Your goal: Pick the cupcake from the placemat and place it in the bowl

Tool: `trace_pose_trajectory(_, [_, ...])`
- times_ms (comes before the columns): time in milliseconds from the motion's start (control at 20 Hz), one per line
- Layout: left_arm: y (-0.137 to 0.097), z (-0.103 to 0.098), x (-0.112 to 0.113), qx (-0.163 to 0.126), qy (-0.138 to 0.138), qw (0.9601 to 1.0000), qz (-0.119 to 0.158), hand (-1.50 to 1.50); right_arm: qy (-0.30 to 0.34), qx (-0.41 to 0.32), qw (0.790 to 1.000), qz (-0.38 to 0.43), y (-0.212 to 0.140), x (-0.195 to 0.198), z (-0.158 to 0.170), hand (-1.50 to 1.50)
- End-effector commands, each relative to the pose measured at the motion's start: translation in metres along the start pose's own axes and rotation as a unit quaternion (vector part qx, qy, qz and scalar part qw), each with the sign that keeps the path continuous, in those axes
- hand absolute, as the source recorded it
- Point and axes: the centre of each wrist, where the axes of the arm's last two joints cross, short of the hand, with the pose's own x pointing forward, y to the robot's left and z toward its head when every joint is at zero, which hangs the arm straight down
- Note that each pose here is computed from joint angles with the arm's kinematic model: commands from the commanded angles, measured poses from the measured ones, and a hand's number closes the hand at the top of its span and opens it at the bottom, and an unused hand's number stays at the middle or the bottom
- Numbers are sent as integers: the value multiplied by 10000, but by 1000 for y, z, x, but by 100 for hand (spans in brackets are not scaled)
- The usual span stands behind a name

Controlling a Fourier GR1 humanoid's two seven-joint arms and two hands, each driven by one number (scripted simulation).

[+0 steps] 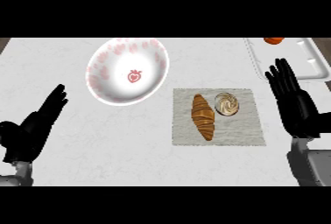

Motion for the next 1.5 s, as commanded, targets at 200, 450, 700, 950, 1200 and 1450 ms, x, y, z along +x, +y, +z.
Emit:
trace_pose_trajectory(200, [10,-27,57,579,-1395,9877,410,0,-624,3302,9380,-852,117,30,-16,-150])
trace_pose_trajectory(450, [35,-34,52,1199,-1459,9792,740,0,-1963,1913,9552,1118,111,13,4,-150])
trace_pose_trajectory(700, [22,-21,22,1122,-1372,9801,894,0,-2173,2423,9320,1593,103,16,49,-150])
trace_pose_trajectory(950, [40,-38,43,1229,-1435,9789,773,0,-2095,2215,9016,3069,62,73,29,-150])
trace_pose_trajectory(1200, [29,-31,32,1185,-1438,9791,814,0,-1394,2198,8799,3975,42,128,32,-150])
trace_pose_trajectory(1450, [40,-41,39,1230,-1368,9799,765,0,-439,2883,8030,5199,26,160,24,-150])
